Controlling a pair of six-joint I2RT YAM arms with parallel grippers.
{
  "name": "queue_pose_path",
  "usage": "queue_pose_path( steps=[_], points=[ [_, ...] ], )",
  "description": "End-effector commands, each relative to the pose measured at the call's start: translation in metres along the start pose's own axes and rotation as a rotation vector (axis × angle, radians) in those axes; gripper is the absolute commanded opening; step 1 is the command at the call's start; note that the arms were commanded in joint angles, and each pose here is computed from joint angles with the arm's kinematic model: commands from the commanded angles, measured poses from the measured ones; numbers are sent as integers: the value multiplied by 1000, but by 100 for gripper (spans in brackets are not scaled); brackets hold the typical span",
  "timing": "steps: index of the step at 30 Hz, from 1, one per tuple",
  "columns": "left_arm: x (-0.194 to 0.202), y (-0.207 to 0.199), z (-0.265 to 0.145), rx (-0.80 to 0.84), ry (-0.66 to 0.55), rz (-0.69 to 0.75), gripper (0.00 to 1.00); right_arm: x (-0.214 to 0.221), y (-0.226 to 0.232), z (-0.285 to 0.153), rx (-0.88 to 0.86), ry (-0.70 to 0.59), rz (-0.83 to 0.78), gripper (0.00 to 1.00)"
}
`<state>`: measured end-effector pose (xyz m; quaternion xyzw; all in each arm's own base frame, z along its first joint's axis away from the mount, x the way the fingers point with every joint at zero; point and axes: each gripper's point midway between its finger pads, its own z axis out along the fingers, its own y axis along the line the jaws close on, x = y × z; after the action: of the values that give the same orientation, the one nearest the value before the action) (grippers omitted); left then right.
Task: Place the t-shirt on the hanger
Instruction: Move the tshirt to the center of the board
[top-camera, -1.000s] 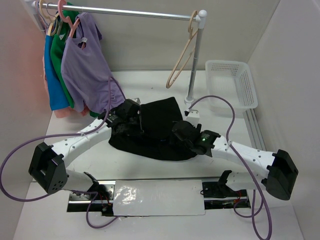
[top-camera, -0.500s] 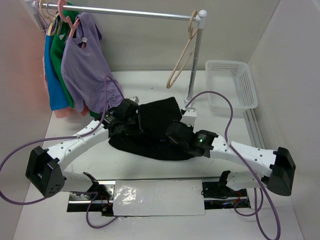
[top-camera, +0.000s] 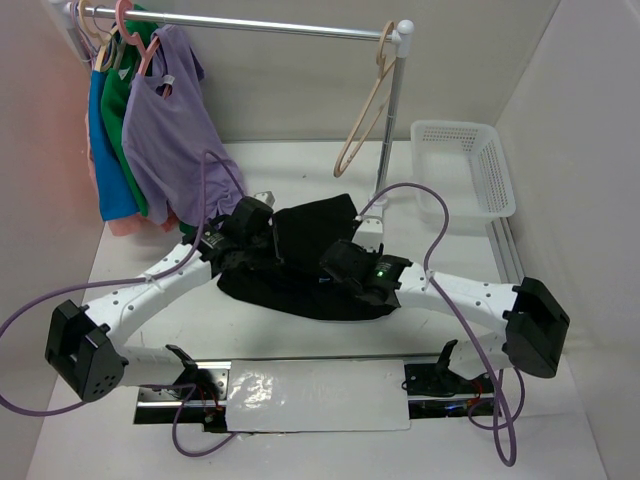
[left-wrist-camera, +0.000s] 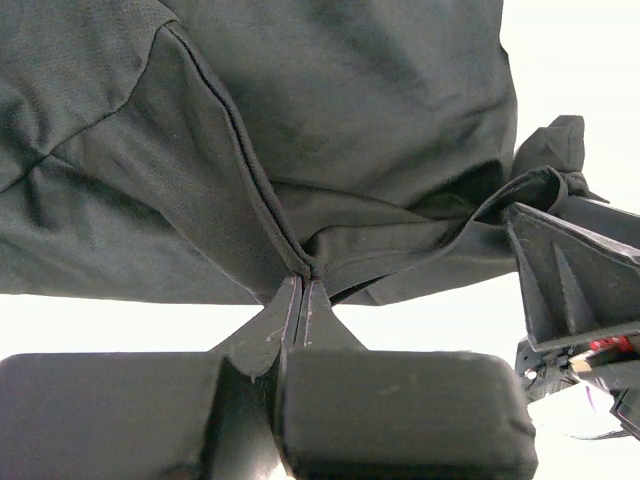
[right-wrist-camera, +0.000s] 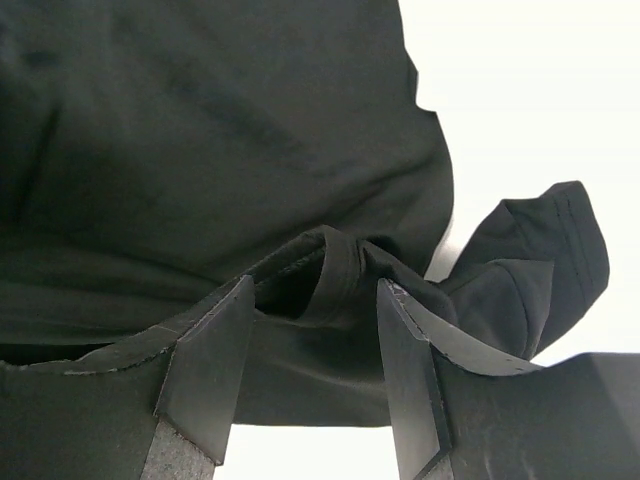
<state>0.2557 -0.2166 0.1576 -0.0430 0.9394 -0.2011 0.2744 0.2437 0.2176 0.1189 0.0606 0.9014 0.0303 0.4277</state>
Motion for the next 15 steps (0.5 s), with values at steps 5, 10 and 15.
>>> queue_pose_path(
  steps=[5,10,15],
  points=[
    [-6,-3,-9,13,-35,-8,0,-11,-6,2,50,-39,47,56],
    [-6,-3,-9,13,-35,-8,0,-8,-12,0,56,-34,49,46],
    [-9,-6,-11,19,-42,-8,0,-7,-21,1,71,-25,56,40]
  ],
)
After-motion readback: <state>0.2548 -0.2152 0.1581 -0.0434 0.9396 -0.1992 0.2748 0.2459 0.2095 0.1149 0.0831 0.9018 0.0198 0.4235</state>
